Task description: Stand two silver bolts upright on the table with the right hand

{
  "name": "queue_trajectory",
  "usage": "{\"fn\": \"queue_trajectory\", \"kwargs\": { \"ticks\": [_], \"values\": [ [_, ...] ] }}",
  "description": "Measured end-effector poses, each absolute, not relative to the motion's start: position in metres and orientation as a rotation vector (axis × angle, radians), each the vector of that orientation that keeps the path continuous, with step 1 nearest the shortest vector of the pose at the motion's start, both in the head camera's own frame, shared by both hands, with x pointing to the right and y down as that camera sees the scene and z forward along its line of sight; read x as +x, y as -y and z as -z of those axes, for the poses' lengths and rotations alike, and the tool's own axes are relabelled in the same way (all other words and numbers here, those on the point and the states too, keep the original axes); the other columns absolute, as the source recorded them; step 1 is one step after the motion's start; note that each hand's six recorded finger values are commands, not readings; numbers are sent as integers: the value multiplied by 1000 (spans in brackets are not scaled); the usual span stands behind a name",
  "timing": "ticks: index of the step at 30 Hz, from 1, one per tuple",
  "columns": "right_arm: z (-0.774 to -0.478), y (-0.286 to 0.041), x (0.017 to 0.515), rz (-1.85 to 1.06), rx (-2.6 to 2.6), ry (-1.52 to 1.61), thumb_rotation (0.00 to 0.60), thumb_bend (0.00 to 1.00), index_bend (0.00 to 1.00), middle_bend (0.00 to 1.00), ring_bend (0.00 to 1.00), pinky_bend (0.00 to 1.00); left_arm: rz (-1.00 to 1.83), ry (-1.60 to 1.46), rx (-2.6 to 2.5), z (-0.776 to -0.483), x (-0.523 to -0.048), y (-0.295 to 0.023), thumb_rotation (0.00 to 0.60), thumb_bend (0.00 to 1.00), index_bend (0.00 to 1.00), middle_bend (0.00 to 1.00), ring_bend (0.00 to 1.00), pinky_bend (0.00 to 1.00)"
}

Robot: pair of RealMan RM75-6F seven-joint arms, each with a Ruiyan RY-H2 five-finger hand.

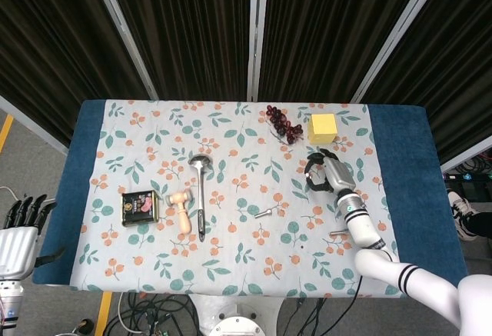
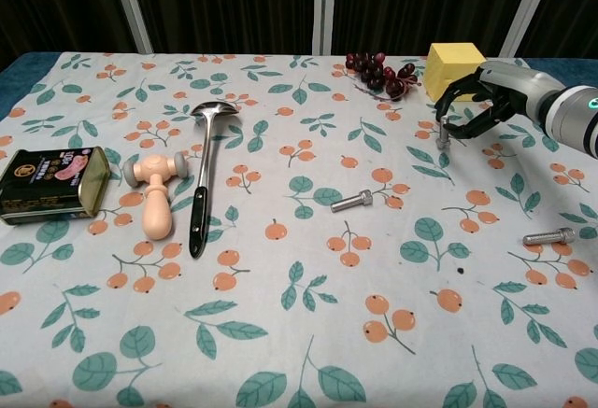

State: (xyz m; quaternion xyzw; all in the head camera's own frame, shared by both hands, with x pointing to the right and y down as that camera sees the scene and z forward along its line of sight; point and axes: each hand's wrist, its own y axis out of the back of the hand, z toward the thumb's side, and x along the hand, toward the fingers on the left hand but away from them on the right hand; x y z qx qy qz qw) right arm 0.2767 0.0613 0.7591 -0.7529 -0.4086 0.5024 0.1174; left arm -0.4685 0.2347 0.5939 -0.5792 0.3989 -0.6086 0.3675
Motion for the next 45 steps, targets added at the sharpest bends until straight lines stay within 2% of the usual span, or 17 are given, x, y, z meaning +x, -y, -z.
{"fn": "queue_trajectory", "kwargs": {
  "ticks": [25, 29, 38, 45],
  "values": [
    [-768, -64, 284, -1445, -2219, 1197, 600, 323, 403, 216, 0, 0, 1559, -1013, -1481, -592, -465, -232, 600, 0, 168, 56, 6, 0],
    [-768, -64, 284, -1448, -2215, 1187, 600, 324, 357, 206, 0, 0, 1560, -1015, -1481, -592, -465, -232, 600, 0, 168, 56, 6, 0],
    [-764, -65, 284, -1447, -2203, 1153, 600, 202, 256, 183, 0, 0, 1556, -1014, -1481, -592, -465, -231, 600, 0, 168, 56, 6, 0],
    [-750, -63, 279, -1402, -2175, 1091, 600, 185, 206, 149, 0, 0, 1553, -1018, -1478, -590, -466, -231, 600, 0, 167, 56, 6, 0]
  ]
}}
